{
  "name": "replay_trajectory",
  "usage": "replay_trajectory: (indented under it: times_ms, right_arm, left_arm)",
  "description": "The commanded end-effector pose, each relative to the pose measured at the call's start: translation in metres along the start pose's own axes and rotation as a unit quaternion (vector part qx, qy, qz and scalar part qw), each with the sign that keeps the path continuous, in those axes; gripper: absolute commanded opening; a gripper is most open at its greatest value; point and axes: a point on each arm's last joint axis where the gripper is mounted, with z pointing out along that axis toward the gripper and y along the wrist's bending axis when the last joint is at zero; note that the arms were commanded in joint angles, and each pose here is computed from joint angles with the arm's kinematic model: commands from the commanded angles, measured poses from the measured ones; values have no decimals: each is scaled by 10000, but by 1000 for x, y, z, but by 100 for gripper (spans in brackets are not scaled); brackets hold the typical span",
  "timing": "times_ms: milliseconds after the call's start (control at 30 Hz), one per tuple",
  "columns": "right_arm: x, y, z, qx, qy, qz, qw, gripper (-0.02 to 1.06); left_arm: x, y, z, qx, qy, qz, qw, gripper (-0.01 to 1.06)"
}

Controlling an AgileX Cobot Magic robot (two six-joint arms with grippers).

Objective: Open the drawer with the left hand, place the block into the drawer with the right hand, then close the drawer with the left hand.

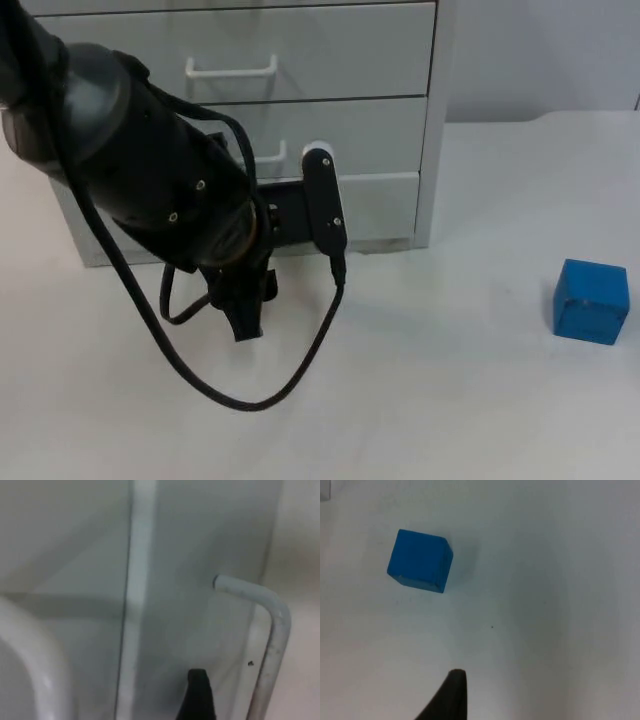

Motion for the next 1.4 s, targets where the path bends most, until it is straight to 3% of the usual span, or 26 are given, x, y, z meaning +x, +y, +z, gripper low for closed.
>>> replay_trajectory:
  times_ms: [0, 167, 233, 267, 367, 400, 500, 667, 800, 1033, 1233, 1367]
  right_arm:
    - [-2, -1, -1, 5, -74, 28, 10000, 105]
    - [-3, -1, -1, 4, -112, 28, 9999, 105]
    - [-3, -1, -1, 4, -112, 28, 9999, 105]
    - [-3, -1, -1, 4, -112, 28, 9999, 105]
    - [-3, -1, -1, 4, -130, 28, 9999, 105]
    - [-3, -1, -1, -3, -144, 36, 9999, 105]
    - [-3, -1, -1, -3, -144, 36, 9999, 105]
    - [-3, 0, -1, -10, -144, 43, 9999, 105]
    - [-3, 1, -1, -69, -143, 105, 9998, 105]
    - [-3, 1, -1, -77, -143, 113, 9998, 105]
    - [-3, 1, -1, -77, -143, 113, 9998, 105]
    - [-3, 1, -1, -77, -143, 113, 9998, 105]
  left_arm:
    - [1, 5, 4, -63, 43, -75, 9999, 63]
    - [4, 3, 12, 141, -23, -135, 9998, 62]
    - [3, 1, 12, 237, -91, -136, 9996, 48]
    - [3, 1, 12, 237, -91, -136, 9996, 48]
    - [2, 0, 12, 232, -97, -122, 9996, 7]
    - [2, 0, 12, 251, -60, -173, 9995, 0]
    - [5, -5, 10, 403, 84, -302, 9987, 0]
    - [3, -25, -14, 688, 115, 273, 9972, 0]
    - [5, -44, -41, 847, 100, 402, 9955, 0]
    - [16, -80, -82, 1218, 123, 430, 9915, 0]
    - [11, -95, -91, 1420, 148, 278, 9894, 0]
    - [4, -111, -102, 1642, 111, 512, 9850, 0]
